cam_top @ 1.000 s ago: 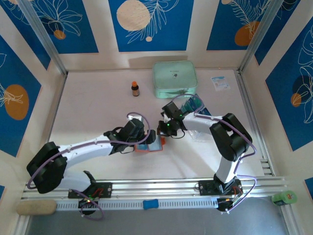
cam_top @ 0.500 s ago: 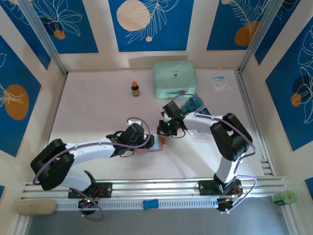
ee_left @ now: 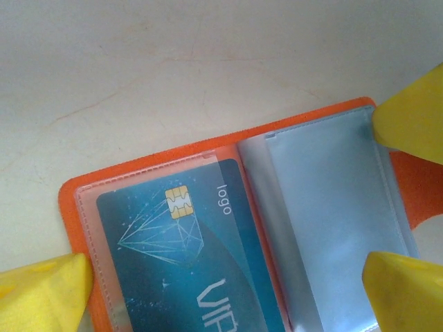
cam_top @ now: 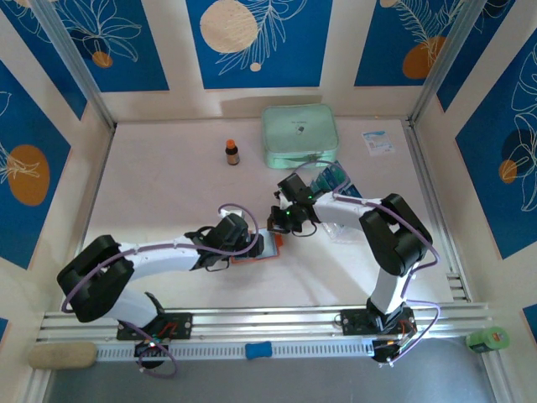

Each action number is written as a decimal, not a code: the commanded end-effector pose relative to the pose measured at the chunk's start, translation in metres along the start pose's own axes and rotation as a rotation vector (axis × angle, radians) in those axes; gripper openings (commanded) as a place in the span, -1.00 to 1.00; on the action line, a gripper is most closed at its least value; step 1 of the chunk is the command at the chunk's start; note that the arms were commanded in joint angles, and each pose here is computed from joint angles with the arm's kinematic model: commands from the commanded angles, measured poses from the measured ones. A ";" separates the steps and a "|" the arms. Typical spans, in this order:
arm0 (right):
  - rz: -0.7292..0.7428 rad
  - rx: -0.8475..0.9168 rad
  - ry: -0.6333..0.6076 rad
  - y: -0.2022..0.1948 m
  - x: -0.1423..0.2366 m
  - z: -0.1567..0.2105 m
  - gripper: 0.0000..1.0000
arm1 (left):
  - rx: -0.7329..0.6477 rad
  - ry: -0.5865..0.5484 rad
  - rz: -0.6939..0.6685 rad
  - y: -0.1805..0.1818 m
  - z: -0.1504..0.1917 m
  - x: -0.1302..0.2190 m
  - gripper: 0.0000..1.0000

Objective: Put the credit cards into the card holder
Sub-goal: Flip over the card slot on the card holder.

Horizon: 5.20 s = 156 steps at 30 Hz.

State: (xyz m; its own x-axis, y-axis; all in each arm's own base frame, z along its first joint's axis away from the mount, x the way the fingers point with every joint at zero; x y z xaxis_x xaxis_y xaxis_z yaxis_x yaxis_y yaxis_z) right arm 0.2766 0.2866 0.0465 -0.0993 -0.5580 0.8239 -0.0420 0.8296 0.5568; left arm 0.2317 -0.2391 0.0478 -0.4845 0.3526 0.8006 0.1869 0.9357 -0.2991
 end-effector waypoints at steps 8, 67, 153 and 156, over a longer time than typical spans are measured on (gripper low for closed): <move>-0.008 0.019 0.054 0.002 -0.010 0.008 -0.98 | -0.045 0.015 -0.037 0.007 0.008 -0.004 0.99; 0.010 -0.018 0.120 0.006 -0.033 0.034 -1.00 | -0.112 0.021 -0.102 0.024 0.015 -0.003 0.99; -0.165 -0.153 0.067 0.025 -0.015 0.018 -1.00 | -0.080 -0.073 -0.043 0.012 -0.007 0.020 0.97; -0.165 -0.134 0.055 0.023 -0.005 0.013 -1.00 | -0.073 -0.100 -0.025 0.007 -0.015 0.029 1.00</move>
State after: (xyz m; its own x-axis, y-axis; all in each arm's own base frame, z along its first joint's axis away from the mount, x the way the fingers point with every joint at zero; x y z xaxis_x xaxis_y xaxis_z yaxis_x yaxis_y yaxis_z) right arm 0.2649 0.3167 0.0444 -0.0603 -0.6878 0.7234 0.0968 0.7172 0.6901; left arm 0.2306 -0.2187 0.0611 -0.5584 0.3167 0.7667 0.2263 0.9474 -0.2264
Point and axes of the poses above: each hand's point on the last joint's axis, 136 mm out from that joint toward the fingers, its own x axis back along the fingers, its own y axis along the line the jaws close on, z = x × y, the point moved 1 cm from there along x, back along the fingers, and after that the axes turned 2 degrees about -x, right-handed, at the moved point
